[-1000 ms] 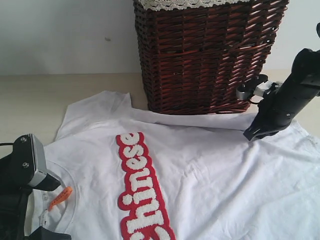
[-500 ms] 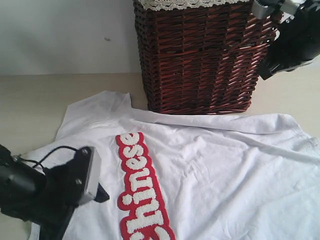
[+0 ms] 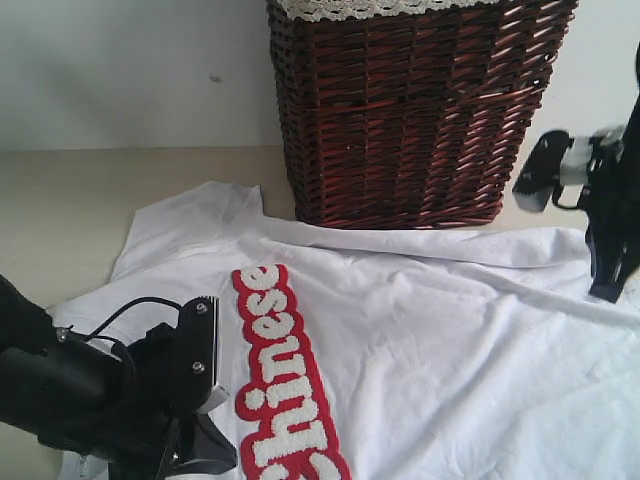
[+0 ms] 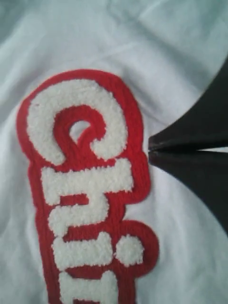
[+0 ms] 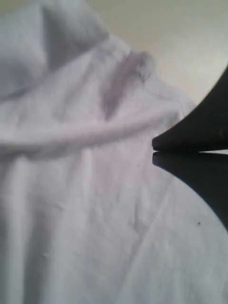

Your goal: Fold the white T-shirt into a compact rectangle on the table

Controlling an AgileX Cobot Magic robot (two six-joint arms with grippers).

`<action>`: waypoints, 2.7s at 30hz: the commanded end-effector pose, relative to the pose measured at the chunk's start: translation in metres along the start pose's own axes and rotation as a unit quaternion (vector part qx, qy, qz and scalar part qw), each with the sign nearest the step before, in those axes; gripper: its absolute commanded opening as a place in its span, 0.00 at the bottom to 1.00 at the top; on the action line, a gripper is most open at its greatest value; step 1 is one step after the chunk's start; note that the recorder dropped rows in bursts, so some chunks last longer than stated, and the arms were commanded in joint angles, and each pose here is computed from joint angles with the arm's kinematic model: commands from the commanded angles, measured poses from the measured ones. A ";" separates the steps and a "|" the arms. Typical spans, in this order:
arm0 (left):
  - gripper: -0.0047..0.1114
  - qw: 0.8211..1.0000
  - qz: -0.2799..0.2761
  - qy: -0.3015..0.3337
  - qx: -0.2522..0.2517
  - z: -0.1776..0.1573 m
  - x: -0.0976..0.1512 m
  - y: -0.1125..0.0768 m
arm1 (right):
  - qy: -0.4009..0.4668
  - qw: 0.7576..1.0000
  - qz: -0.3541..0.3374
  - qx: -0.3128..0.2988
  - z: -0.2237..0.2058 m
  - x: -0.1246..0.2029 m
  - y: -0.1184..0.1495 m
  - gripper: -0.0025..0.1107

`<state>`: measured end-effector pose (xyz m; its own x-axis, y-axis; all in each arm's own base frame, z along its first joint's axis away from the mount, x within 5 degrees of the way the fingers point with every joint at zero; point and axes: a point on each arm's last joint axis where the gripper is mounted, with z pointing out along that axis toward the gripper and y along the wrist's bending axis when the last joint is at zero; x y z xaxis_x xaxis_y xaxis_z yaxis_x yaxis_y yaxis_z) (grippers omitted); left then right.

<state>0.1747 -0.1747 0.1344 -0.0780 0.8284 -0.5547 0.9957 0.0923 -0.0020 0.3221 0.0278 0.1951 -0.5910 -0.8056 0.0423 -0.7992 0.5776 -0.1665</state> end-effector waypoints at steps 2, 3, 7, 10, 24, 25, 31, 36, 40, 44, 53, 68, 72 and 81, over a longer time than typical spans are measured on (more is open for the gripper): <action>0.04 0.994 -0.029 -0.037 0.096 -0.004 -0.010 -0.018 | 0.055 0.997 -0.009 -0.053 0.047 0.004 0.013 0.02; 0.04 0.994 -0.026 -0.039 0.102 -0.005 -0.010 -0.019 | 0.063 0.996 -0.012 -0.059 0.053 0.006 0.015 0.02; 0.04 0.993 -0.026 -0.040 0.103 -0.005 -0.010 -0.020 | 0.080 0.995 -0.030 -0.061 0.070 0.007 0.017 0.02; 0.04 0.994 -0.020 -0.046 0.097 -0.008 -0.014 -0.018 | 0.079 0.995 -0.020 -0.058 0.084 0.004 0.016 0.02; 0.04 0.995 -0.010 -0.063 0.080 -0.015 -0.025 -0.011 | 0.121 0.966 0.000 -0.226 0.069 0.013 0.049 0.02; 0.04 0.995 -0.010 -0.063 0.080 -0.015 -0.025 -0.011 | 0.123 0.964 0.004 -0.237 0.066 0.013 0.051 0.02; 0.04 0.995 -0.010 -0.063 0.080 -0.015 -0.025 -0.011 | 0.125 0.962 0.006 -0.244 0.054 0.016 0.052 0.02; 0.04 0.995 -0.010 -0.063 0.080 -0.015 -0.025 -0.011 | 0.047 0.986 0.064 -0.148 0.026 0.012 0.040 0.02; 0.04 0.993 -0.041 -0.087 0.075 -0.016 -0.031 -0.009 | 0.065 0.975 0.075 -0.198 0.007 0.019 0.051 0.02; 0.04 0.983 -0.072 -0.140 0.089 -0.022 -0.049 -0.005 | 0.116 0.971 0.077 -0.192 0.019 0.034 0.060 0.02; 0.04 0.869 -0.276 -0.125 -0.391 -0.116 -0.009 0.091 | 0.031 0.983 0.179 0.009 0.019 0.042 0.043 0.02; 0.04 0.694 -0.267 -0.409 -0.529 -0.300 -0.029 0.008 | -0.459 0.821 0.284 0.189 -0.153 0.062 0.055 0.02; 0.04 0.733 -0.210 -0.462 -0.453 -0.289 -0.031 -0.039 | -0.487 0.801 0.279 0.207 -0.179 0.085 0.074 0.02; 0.04 0.732 -0.253 -0.337 -0.535 -0.217 0.047 -0.058 | -0.504 0.786 0.264 0.241 -0.210 0.135 0.119 0.02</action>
<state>0.1024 -0.0284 0.3169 0.0384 0.0646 -0.9972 0.2822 0.9566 0.0729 0.1416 0.0187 0.3869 -0.2348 -0.2791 -0.9311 -0.1969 0.9517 -0.2356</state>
